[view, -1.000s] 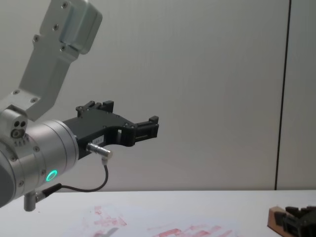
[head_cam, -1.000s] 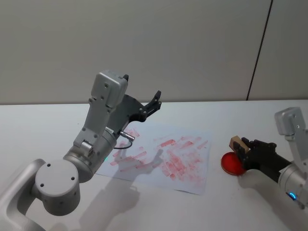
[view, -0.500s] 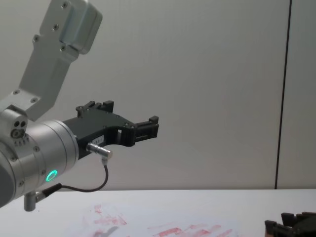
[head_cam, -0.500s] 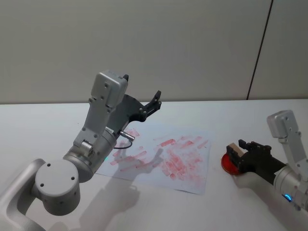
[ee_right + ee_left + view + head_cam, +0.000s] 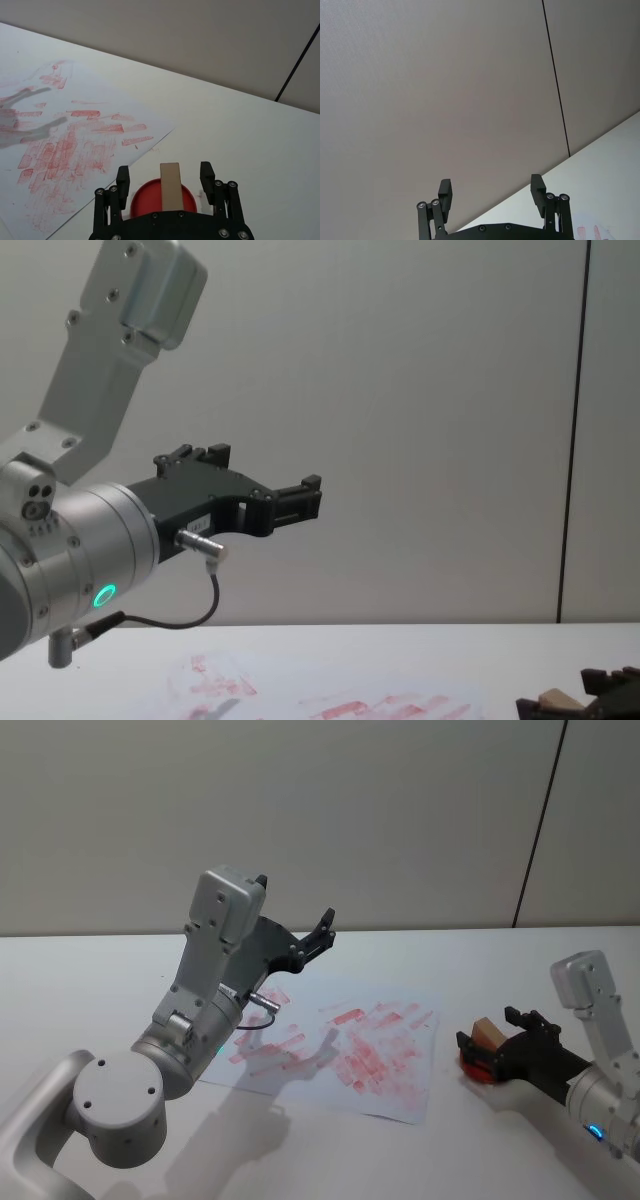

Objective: Use the one hand to pick up the stamp and affix it onto the A4 paper.

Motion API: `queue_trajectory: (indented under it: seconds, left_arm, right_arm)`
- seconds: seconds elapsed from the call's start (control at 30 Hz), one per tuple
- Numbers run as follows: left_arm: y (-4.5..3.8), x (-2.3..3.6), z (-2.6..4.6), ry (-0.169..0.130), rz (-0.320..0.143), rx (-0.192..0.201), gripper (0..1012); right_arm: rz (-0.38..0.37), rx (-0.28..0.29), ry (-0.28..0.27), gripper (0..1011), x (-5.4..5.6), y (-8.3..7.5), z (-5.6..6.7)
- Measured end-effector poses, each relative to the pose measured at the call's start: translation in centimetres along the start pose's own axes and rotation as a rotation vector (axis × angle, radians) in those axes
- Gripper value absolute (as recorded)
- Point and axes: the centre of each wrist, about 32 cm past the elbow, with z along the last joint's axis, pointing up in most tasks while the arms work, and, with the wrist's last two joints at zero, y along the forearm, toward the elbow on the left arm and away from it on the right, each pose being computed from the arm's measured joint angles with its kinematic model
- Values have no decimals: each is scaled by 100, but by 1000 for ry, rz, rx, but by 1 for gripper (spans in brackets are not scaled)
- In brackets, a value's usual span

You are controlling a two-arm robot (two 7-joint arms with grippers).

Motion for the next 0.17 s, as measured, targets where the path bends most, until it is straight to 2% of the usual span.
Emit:
queue_trajectory:
  seconds: [0.17]
  left_arm:
    - [0, 0, 0, 0, 0, 0, 1001]
  right_arm:
    - [1, -1, -1, 971, -2, 3, -2]
